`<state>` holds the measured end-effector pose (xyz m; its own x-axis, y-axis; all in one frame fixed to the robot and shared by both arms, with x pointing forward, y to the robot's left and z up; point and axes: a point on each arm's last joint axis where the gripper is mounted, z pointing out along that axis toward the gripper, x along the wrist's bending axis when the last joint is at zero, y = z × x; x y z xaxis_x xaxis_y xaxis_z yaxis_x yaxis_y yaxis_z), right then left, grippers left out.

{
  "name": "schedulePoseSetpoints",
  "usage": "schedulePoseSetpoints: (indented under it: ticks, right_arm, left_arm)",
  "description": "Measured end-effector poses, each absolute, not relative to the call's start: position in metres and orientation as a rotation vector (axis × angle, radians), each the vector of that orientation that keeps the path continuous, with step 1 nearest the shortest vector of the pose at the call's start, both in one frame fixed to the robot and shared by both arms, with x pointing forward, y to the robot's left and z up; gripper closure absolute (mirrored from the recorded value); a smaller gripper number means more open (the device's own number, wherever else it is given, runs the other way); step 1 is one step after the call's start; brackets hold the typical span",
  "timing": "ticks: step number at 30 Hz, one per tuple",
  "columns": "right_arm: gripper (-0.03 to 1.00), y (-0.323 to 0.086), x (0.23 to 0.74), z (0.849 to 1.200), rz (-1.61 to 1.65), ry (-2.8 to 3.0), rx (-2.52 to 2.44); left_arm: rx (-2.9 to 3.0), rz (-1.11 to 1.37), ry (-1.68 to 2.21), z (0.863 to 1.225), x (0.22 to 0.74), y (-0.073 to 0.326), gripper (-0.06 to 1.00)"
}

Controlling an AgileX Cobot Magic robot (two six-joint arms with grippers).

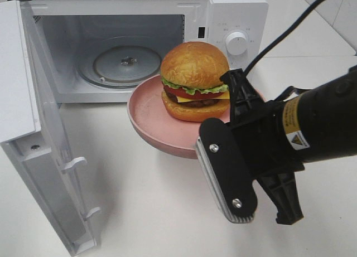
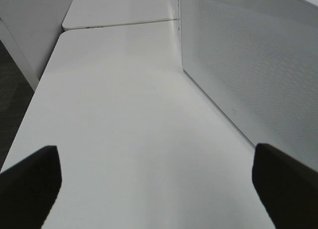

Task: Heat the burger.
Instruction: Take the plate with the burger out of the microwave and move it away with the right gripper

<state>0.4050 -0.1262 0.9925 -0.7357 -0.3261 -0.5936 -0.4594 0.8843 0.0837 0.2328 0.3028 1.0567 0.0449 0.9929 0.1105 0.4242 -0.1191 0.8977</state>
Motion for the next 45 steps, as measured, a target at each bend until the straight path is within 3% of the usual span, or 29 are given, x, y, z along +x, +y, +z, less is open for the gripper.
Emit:
schedulePoseSetpoints:
  ticks: [25, 45]
  right_arm:
    - [0.88, -0.203, 0.354, 1.000, 0.252, 2.417, -0.345]
    - [0.88, -0.243, 0.350, 1.002, 0.010, 2.416, 0.269]
  left_arm:
    - [1.631, 1.041, 1.453, 1.057, 0.233, 0.303, -0.05]
    - [1.631, 1.042, 1.453, 1.057, 0.233, 0.303, -0.05]
